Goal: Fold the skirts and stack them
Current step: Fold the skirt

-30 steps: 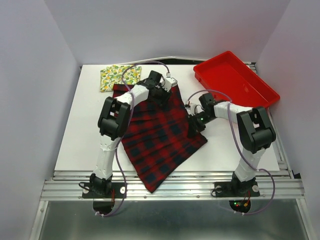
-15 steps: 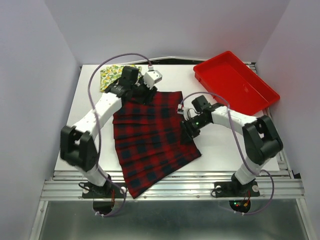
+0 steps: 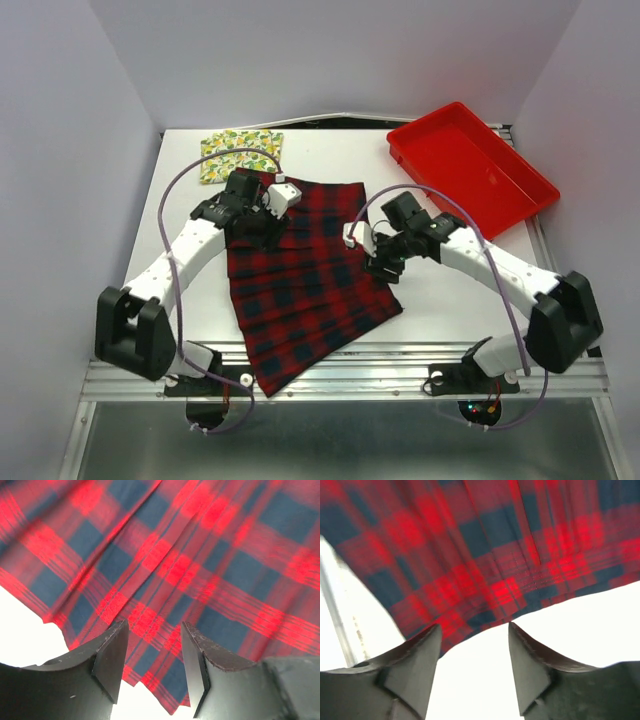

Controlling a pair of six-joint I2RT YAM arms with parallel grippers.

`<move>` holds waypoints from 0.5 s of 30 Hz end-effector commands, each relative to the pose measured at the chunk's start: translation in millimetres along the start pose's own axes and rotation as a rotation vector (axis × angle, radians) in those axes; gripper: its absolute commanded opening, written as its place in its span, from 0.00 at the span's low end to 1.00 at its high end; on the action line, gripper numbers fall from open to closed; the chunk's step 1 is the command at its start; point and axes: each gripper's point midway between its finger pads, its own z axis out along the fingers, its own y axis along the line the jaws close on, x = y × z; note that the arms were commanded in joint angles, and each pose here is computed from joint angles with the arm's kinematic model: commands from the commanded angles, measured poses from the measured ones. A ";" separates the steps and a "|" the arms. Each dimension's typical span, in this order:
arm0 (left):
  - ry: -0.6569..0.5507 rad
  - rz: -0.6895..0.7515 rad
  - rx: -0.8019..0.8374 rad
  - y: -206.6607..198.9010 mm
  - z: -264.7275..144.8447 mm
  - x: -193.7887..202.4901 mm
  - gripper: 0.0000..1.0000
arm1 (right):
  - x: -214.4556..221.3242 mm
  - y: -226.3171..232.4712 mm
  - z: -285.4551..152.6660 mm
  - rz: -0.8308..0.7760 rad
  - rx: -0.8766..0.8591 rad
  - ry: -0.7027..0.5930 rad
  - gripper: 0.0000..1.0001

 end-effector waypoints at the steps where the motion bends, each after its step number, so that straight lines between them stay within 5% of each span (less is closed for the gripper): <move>1: 0.040 -0.105 -0.071 19.5 25.6 3.9 0.56 | 15.8 -36.9 38.1 0.033 0.052 0.084 0.59; 15: 0.176 -0.169 0.079 23.3 144.3 -10.7 0.52 | 106.6 2.5 72.8 0.076 -0.055 0.342 0.56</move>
